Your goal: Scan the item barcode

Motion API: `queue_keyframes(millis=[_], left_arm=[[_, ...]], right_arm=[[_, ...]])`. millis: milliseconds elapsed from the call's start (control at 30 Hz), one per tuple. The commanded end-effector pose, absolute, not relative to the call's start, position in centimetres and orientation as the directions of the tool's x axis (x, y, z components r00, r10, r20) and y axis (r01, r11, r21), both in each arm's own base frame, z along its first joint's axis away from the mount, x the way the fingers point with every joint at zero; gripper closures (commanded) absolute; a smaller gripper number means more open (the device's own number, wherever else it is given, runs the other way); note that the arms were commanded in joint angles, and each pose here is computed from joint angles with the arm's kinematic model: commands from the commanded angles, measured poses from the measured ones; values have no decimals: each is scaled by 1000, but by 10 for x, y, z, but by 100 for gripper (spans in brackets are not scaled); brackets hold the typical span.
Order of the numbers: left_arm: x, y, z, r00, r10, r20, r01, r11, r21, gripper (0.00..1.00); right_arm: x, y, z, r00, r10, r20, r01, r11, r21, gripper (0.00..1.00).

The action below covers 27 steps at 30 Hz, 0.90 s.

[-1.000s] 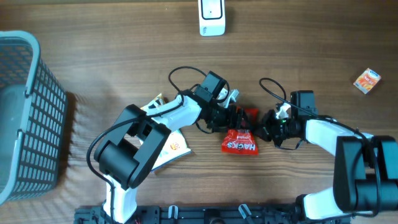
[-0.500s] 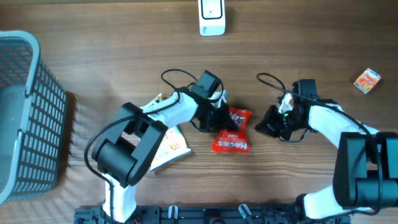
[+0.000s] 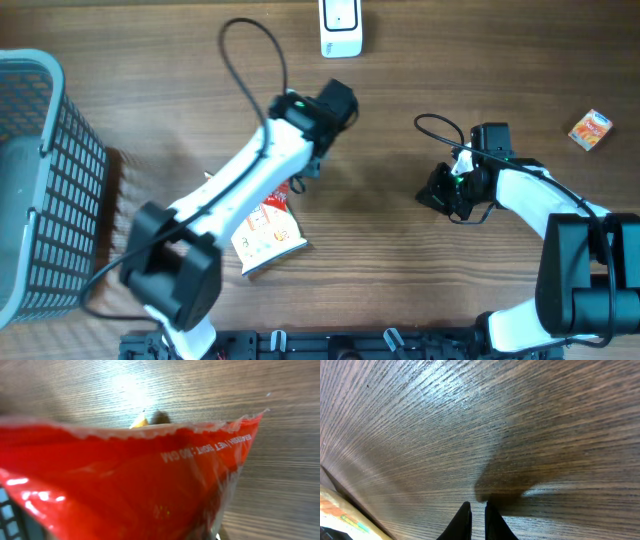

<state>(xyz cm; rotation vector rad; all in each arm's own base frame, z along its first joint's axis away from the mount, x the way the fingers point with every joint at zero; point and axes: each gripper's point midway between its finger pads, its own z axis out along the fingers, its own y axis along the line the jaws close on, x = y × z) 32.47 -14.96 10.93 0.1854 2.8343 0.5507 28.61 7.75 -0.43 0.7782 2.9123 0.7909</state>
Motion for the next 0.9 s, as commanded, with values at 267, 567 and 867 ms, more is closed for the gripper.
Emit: queue_keyframes(millis=[267,567,867], left_arm=[[269,-247,47,-930,346,-126,284,891,354,67],[281,-222,112,-930,232,-286,87,893,442,96],[345,-127,167,-891,182,-416,-144,756,639,96]], right_arm=[[281,68,-9,-874,477,96,469,773,427,83],[293,69,49,-940,323,111,340,845,414,88],[296,65,56,-951,296,92,308,867,392,88]])
